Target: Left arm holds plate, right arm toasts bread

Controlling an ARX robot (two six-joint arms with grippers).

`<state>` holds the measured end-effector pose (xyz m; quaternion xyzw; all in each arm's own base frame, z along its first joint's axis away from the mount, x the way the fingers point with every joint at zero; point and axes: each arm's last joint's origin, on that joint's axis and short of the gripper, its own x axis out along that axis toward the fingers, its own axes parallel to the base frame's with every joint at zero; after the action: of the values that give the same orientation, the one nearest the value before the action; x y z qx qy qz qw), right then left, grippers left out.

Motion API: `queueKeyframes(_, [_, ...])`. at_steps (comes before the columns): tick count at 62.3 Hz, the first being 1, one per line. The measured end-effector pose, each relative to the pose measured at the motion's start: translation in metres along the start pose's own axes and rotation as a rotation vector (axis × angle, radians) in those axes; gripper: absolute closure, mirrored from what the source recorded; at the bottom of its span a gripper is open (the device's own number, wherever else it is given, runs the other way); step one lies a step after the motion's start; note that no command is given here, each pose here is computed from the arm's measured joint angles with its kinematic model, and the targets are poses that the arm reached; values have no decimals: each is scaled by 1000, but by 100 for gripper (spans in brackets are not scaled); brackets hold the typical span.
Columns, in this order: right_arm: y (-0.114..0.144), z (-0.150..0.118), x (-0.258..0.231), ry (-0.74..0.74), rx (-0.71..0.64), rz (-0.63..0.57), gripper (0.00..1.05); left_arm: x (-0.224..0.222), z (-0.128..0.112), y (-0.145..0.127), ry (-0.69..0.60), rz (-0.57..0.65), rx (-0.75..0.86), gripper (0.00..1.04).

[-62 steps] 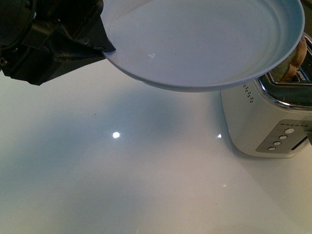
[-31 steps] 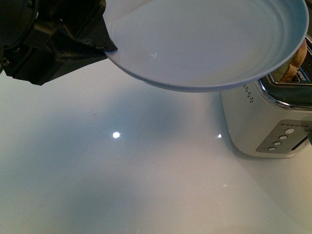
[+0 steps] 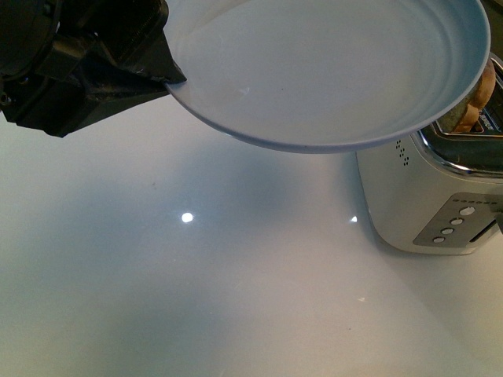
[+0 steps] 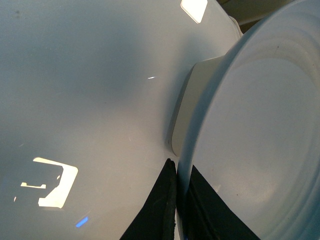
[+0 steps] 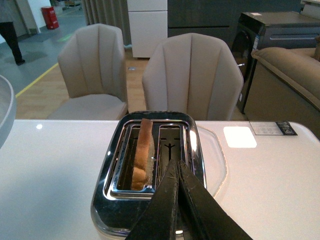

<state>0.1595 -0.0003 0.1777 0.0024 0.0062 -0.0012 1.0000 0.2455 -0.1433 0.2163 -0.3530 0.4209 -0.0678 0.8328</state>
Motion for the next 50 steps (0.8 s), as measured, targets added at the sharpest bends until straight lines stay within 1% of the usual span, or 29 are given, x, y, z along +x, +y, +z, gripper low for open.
queueKeyframes(12, [0, -4, -12, -2, 0, 0, 103, 0, -4, -2, 3, -2, 11, 102])
queueKeyframes(21, [0, -12, -18, -8, 0, 0, 103, 0, -5, -3, 7, -3, 16, 102])
queueKeyframes(50, [0, -6, -35, -29, -1, 0, 103, 0, -7, -1, 11, 2, 20, 102])
